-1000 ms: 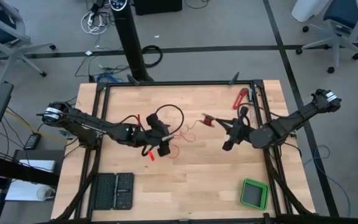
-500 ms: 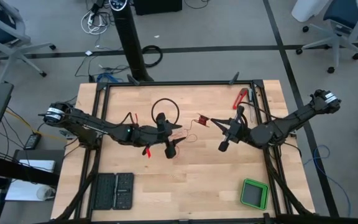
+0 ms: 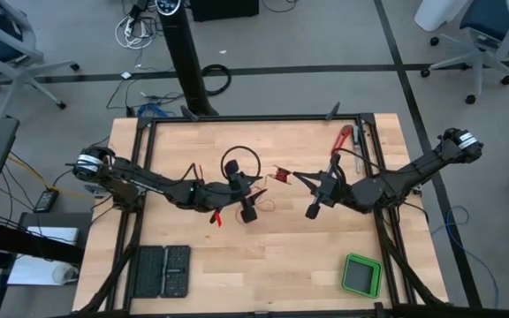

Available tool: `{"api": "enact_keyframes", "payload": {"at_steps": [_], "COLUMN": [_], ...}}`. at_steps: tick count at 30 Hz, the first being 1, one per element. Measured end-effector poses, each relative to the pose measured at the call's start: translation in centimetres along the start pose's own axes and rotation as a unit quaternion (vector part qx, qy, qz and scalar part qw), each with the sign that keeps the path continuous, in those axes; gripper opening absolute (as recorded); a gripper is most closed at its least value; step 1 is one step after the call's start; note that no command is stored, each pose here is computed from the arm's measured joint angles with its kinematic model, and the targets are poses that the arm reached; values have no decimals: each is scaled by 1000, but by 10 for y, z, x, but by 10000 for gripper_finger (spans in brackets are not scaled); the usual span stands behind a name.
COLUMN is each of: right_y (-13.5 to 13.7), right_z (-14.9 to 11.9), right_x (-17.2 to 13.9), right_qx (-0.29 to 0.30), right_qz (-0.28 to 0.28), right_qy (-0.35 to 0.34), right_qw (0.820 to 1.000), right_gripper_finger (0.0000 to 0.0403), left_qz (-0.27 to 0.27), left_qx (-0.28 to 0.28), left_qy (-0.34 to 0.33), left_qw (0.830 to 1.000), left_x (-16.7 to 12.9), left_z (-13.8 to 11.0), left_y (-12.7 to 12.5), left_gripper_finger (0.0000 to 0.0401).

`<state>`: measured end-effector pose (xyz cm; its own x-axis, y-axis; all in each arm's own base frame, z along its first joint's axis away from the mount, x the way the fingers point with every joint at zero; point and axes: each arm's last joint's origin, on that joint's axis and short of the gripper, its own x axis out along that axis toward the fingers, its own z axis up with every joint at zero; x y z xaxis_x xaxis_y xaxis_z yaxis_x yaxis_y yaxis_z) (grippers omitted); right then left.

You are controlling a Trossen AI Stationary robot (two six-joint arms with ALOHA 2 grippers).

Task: Coil cords
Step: Uncoil the red wire from the black spool

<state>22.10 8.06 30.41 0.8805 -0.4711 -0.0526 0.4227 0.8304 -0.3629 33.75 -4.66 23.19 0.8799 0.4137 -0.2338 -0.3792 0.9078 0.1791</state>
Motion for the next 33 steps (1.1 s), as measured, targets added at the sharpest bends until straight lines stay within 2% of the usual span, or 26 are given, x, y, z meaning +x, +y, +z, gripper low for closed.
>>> {"api": "enact_keyframes", "payload": {"at_steps": [2,5,7,12,18,24,28,33], "right_y": [0,0,0,1,1,2,-2,-9], "right_z": [0,0,-1,-4,-2,-14,-18,-16], "right_x": [0,0,0,0,0,0,-1,1], "right_qx": [-1,-2,-4,-23,-14,-84,-109,-76], "right_qz": [0,0,1,4,1,0,-64,-153], "right_qy": [0,1,2,13,7,51,80,89], "right_qw": [1000,1000,1000,1000,1000,995,989,981], "right_gripper_finger": [0,0,0,0,0,0,0,0], "left_qz": [4,3,3,1,0,-13,-37,-71], "left_qx": [1,0,0,4,-14,-15,-8,-12], "left_qy": [1,1,0,4,-2,-36,-68,-79], "left_qw": [1000,1000,1000,1000,1000,999,997,994], "left_x": [0,-1,-1,-5,-6,-12,-17,-17], "left_z": [0,0,0,2,4,13,20,22], "left_y": [0,-1,-2,-1,0,-5,-10,-12], "left_gripper_finger": [130,37,13,3,1,1,0,0]}}
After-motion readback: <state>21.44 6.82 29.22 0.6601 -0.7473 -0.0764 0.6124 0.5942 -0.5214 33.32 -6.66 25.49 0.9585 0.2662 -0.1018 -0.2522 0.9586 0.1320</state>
